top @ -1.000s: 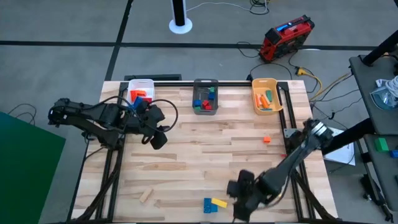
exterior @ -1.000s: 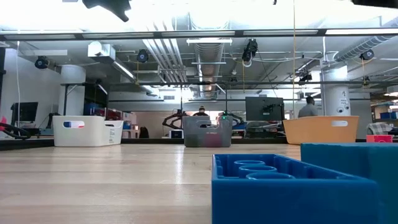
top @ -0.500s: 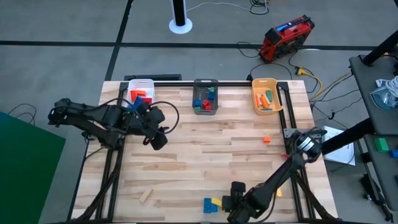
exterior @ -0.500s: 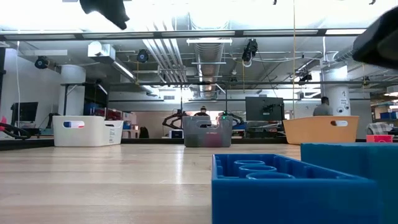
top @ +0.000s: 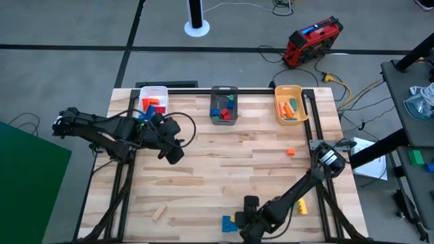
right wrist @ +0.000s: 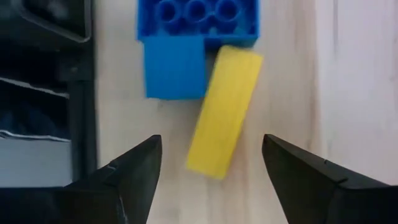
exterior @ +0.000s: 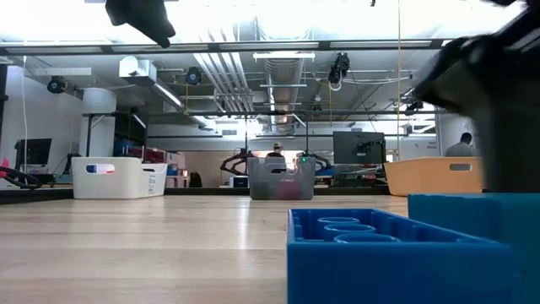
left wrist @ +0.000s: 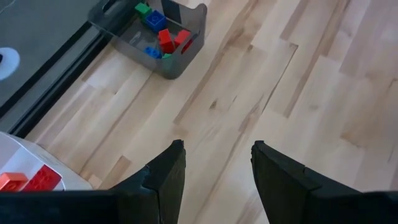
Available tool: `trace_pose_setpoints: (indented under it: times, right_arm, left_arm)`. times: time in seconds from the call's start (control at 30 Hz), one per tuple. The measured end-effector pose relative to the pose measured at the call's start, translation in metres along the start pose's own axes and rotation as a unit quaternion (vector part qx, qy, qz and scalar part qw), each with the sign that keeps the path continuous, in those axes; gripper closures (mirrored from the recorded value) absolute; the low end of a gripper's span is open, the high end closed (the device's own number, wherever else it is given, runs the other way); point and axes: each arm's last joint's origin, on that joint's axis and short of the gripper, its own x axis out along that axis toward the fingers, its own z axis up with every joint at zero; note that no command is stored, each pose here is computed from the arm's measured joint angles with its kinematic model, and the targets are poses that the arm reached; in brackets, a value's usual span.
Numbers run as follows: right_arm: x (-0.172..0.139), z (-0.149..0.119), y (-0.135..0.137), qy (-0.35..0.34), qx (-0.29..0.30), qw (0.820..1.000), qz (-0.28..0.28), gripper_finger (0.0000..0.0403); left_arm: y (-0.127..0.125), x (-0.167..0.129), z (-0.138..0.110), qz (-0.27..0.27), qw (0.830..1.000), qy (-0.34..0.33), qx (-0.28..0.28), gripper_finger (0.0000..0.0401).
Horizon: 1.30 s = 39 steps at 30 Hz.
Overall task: Sort blocks by size
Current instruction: Put the yellow block into the yellow bin
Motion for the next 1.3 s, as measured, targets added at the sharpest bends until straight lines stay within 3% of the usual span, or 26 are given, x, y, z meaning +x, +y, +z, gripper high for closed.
trace_pose_setpoints:
  times: [0.43, 0.57, 0.8, 1.07, 1.3]
  right_arm:
    - [0.023, 0.002, -0.01, 0.017, -0.011, 1.0, -0.016, 0.0166]
    - [0.023, 0.002, -0.011, 0.017, -0.007, 1.0, -0.022, 0.0208]
    - [0.024, 0.002, -0.013, 0.02, 0.012, 0.999, -0.03, 0.0315]
    - [0.012, 0.002, -0.02, 0.033, 0.029, 0.998, -0.051, 0.0314]
    - [-0.042, 0.01, -0.043, 0.029, 0.074, 0.992, -0.1, 0.0314]
  left_arm:
    - [0.0, 0.0, 0.0, 0.0, 1.0, -0.001, -0.003, 0.024]
    - [0.0, 0.0, 0.0, 0.0, 1.0, -0.001, -0.002, 0.024]
    - [0.0, 0.0, 0.0, 0.0, 1.0, 0.0, -0.002, 0.024]
    - [0.0, 0.0, 0.0, 0.0, 1.0, 0.0, 0.006, 0.024]
    - [0.0, 0.0, 0.0, 0.0, 1.0, -0.001, 0.011, 0.024]
